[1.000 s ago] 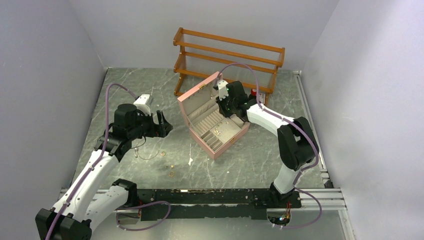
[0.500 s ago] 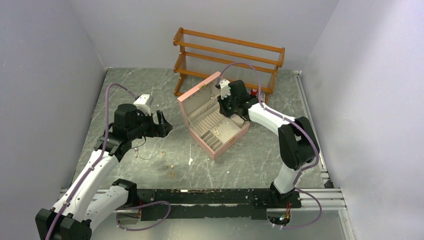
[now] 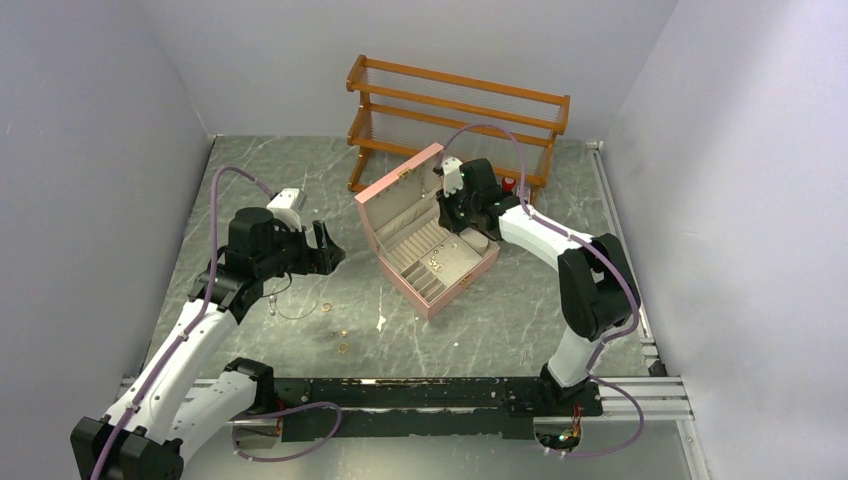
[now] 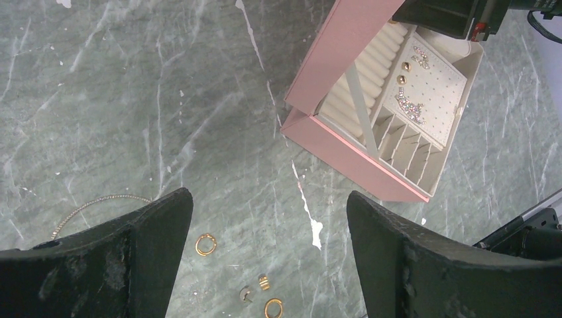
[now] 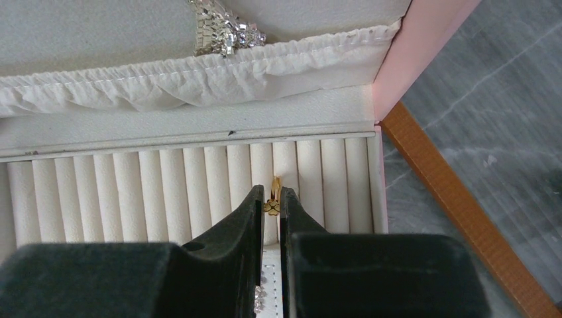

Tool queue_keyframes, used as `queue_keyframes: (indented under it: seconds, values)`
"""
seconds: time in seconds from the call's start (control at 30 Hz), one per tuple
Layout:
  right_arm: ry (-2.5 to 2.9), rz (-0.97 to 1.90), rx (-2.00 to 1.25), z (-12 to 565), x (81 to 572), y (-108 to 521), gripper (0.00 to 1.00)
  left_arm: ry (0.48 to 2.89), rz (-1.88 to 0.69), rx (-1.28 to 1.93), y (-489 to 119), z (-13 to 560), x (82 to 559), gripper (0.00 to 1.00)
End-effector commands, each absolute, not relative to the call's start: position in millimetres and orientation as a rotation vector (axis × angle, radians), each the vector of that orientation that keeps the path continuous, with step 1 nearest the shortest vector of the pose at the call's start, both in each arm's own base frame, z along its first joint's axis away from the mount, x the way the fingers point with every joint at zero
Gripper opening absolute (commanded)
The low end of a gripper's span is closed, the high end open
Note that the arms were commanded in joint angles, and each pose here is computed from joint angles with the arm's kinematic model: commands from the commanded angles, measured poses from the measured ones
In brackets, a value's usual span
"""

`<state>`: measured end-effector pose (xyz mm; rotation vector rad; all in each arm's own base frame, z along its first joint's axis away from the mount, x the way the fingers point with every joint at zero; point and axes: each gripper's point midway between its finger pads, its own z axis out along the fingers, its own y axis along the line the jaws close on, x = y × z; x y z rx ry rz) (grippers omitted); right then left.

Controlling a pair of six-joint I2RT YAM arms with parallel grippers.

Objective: Organize the mixed jewelry

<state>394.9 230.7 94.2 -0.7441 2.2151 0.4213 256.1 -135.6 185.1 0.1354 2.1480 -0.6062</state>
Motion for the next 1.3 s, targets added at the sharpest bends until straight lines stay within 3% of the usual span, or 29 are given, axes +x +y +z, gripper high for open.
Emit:
queue_keyframes:
  seconds: [0.0,0.5,1.27]
  values:
    - [2.168,0.469,-0.729,111,396,236,0.00,2.131,-0.587,0.136,-134,187,258,0.90]
    - [2.220,0.420,-0.732,93,400,228,0.00,2.133,-0.587,0.136,-134,187,258,0.90]
    - [2.290,0.355,-0.724,64,403,225,0.08,2.136,-0.588,0.134,-134,186,258,0.90]
